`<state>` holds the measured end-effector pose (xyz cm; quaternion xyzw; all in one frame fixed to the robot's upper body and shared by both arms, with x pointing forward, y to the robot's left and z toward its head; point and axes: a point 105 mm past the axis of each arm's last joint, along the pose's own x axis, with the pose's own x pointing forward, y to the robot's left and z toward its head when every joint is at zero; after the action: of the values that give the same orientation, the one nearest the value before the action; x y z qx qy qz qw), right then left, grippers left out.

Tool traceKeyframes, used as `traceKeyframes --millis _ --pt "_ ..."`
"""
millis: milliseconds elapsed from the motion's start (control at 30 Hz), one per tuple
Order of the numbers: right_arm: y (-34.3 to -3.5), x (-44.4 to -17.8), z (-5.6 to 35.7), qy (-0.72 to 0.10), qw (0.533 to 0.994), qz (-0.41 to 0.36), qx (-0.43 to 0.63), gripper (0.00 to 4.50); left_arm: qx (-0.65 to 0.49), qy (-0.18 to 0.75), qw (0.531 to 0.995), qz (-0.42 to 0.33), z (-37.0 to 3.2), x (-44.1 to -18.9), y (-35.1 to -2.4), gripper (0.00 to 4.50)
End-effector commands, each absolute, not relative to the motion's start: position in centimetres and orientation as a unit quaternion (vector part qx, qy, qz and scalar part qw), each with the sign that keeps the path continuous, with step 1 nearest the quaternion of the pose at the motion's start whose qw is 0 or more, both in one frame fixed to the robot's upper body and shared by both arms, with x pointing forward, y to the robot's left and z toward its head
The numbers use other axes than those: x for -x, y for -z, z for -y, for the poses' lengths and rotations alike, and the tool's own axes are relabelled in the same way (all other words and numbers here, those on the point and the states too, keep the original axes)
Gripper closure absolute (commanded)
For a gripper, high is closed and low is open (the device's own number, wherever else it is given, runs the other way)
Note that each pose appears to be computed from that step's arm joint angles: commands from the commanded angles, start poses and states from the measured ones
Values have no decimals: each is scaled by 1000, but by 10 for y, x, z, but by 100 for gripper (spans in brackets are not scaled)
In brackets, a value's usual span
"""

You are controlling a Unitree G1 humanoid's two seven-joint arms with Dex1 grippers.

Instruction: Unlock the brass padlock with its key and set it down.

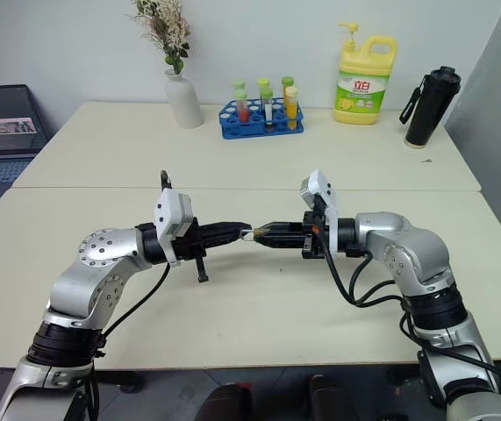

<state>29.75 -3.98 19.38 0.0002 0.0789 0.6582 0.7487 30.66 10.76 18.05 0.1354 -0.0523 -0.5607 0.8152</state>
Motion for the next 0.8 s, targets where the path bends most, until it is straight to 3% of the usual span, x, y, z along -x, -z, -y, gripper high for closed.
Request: traceKeyframes --millis 33,800 --pt "-199 -294 40 -664 745 -65 6 431 -135 578 802 72 -102 -297 -192 450" --pt "-196 -294 41 -663 745 -71 4 431 -80 626 775 18 -105 -272 -203 450"
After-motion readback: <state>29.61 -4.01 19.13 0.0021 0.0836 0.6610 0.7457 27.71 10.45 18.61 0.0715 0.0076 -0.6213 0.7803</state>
